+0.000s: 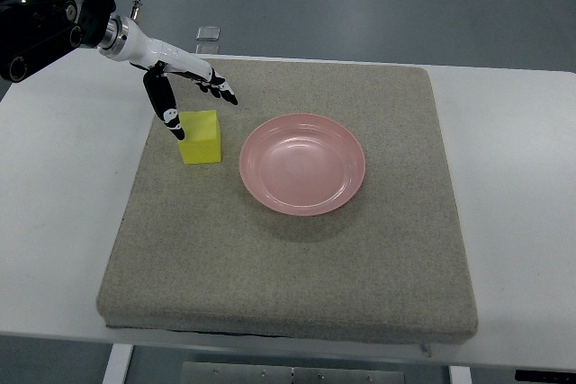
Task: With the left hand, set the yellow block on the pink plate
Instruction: 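Reach the left hand forward and down over the yellow cube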
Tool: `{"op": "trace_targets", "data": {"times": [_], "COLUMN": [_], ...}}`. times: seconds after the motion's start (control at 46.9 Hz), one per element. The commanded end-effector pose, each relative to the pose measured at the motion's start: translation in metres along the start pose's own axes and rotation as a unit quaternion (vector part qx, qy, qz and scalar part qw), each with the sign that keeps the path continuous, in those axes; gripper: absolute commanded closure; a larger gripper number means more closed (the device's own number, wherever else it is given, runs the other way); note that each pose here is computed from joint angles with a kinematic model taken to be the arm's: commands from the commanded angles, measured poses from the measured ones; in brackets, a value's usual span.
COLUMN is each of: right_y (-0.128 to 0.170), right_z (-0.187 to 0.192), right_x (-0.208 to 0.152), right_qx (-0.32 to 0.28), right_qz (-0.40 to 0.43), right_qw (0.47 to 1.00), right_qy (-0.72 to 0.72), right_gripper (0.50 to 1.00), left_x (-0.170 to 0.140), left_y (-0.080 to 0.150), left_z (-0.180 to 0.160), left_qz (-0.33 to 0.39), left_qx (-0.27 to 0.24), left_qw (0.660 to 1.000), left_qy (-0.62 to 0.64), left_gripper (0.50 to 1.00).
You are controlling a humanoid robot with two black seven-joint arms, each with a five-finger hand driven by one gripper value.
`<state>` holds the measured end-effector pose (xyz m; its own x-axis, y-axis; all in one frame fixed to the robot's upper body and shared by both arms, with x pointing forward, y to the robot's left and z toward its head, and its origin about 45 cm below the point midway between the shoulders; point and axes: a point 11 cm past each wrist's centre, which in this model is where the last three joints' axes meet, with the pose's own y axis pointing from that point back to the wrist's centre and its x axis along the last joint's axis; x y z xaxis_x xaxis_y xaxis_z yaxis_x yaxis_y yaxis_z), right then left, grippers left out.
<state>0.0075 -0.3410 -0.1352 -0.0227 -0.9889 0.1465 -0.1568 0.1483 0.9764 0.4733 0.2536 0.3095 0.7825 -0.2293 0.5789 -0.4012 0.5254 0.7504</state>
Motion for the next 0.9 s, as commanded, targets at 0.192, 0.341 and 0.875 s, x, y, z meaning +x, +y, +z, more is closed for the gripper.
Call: {"op": "trace_targets", "data": {"times": [0.192, 0.341, 0.875], "right_y": [0.0, 0.0, 0.0], "right_z": [0.0, 0.0, 0.0], "right_x": [0.0, 0.0, 0.0], "right_qx": [0.0, 0.0, 0.0], "right_qz": [0.0, 0.0, 0.0], "right_qw": [1.0, 1.0, 1.0], "right_qy": [0.0, 0.0, 0.0], "right_gripper": [0.576, 0.576, 0.576], "left_x": [-0.007, -0.008, -0.017], "left_y": [-0.002, -0.004, -0.01], "left_z": [-0.006, -0.007, -0.013], "left_qz": [-0.008, -0.002, 0.005], "left_qx": [0.016, 0.014, 0.011], "left_qw": [0.999, 0.999, 1.0], "left_qy": [-0.032, -0.029, -0.025], "left_gripper": [0.534, 0.527, 0.519]}}
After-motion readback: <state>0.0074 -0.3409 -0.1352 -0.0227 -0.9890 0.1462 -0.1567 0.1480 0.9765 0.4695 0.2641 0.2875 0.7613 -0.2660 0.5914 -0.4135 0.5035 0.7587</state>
